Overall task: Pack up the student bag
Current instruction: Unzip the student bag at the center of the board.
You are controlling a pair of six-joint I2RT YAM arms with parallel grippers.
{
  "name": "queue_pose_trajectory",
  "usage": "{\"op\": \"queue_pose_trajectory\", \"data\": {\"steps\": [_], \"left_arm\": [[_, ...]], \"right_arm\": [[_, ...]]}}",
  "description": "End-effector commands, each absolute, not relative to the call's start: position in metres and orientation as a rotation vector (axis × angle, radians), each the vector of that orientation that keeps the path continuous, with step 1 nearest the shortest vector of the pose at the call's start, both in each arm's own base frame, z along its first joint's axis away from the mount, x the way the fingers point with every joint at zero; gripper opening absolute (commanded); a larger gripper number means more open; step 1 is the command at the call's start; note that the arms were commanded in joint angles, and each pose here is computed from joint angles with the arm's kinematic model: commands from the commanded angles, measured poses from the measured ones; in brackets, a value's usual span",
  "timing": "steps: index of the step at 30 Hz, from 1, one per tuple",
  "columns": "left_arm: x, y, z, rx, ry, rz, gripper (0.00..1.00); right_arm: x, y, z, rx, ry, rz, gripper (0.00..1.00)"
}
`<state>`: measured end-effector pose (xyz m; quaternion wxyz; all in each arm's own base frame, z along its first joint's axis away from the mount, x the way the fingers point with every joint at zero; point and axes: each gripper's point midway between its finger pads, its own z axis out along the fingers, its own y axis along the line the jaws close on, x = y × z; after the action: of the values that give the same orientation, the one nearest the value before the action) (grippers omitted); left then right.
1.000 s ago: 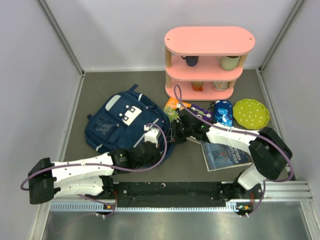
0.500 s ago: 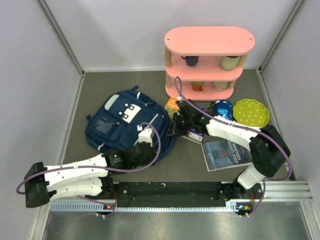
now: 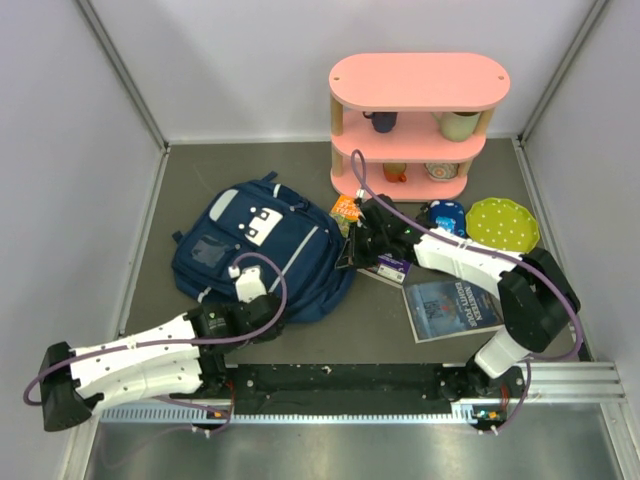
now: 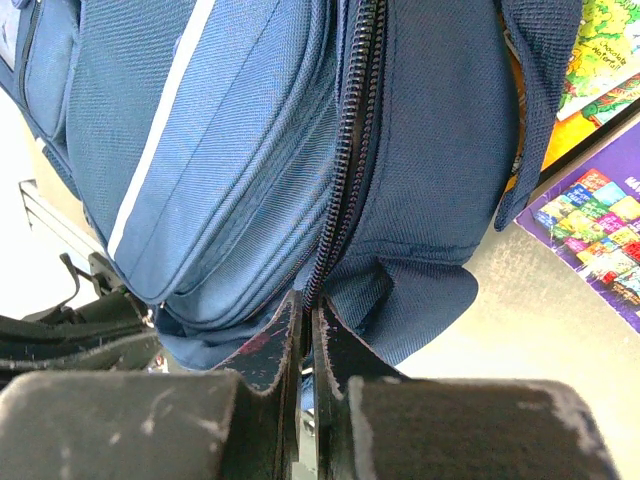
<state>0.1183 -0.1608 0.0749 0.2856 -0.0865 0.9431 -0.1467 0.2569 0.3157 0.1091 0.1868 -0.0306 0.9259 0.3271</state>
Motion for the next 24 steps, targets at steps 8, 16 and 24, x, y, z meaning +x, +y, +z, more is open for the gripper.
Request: {"op": "queue_pose_trajectory", "data": {"steps": [8, 16, 24], "left_arm": [[0.135, -0.073, 0.067, -0.581, 2.457, 0.03, 0.0], [0.148, -0.085, 0.063, -0.593, 2.45, -0.052, 0.0], [0.15, -0.059, 0.057, -0.713, 2.436, 0.075, 0.0]], "right_arm": [[0.3, 0.314, 0.148, -0.051, 2.412, 0.926, 0.0], [0.294, 0.313, 0.146, -0.052, 2.413, 0.953, 0.0], [0.288, 0.312, 0.143, -0.046, 2.42, 0.97, 0.0]]}}
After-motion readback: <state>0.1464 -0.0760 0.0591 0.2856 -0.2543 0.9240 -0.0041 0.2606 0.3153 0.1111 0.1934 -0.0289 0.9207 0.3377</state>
